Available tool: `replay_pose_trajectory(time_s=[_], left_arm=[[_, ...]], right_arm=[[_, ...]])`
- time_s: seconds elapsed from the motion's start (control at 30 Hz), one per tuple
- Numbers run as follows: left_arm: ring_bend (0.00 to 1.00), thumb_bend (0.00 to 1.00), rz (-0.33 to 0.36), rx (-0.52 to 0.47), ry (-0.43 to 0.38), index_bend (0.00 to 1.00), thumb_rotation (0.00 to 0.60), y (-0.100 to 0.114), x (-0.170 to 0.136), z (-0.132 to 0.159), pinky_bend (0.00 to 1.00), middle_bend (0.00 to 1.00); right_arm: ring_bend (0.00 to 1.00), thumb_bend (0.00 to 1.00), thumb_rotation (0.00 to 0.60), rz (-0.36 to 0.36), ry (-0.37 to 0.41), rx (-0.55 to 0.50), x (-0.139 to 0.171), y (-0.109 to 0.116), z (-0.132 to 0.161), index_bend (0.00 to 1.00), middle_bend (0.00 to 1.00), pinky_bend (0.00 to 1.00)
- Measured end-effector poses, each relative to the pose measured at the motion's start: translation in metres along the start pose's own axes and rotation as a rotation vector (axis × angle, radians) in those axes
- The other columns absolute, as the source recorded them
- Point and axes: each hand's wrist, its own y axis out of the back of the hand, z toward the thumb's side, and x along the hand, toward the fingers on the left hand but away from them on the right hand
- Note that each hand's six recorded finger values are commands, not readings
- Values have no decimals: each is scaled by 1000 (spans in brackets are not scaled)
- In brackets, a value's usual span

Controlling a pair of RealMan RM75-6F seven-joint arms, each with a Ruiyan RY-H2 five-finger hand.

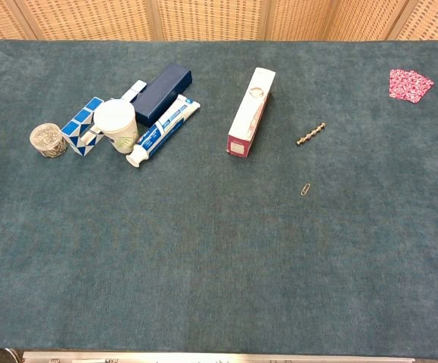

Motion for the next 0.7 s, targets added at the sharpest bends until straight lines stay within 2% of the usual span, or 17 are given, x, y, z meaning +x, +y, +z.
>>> replay_pose_trajectory(time_s=[0.17, 0.37, 0.43, 0.5, 0.53, 0.67, 0.7], left_arm=[[0, 197, -30, 11, -7, 0, 600, -7, -1, -1, 25, 0], [0, 197, 0, -7, -3, 0, 600, -1, -3, -3, 24, 0], [0, 198, 2, -7, -2, 0, 600, 0, -4, -4, 24, 0], [0, 198, 2, -8, -1, 0, 600, 0, -4, -4, 24, 0], [0, 198, 3, -9, -1, 0, 600, 0, -4, -4, 24, 0], [0, 198, 5, -10, -3, 0, 600, 0, -4, -4, 24, 0], [0, 198, 5, -11, -4, 0, 600, 0, -4, -4, 24, 0]], right_arm=[[210, 181, 600, -5, 38, 8, -6, 3, 9, 136, 283, 360], [216, 181, 600, -2, 105, 9, -17, 7, 24, 136, 305, 360], [260, 181, 600, -2, 128, 18, -21, 8, 30, 144, 348, 383], [342, 181, 600, -2, 149, 27, -26, 9, 36, 163, 413, 460], [419, 180, 600, 1, 162, 32, -28, 9, 39, 185, 470, 548], [645, 178, 600, 17, 208, 54, -39, 9, 52, 266, 657, 799], [675, 178, 600, 23, 220, 59, -42, 8, 55, 285, 683, 829]])
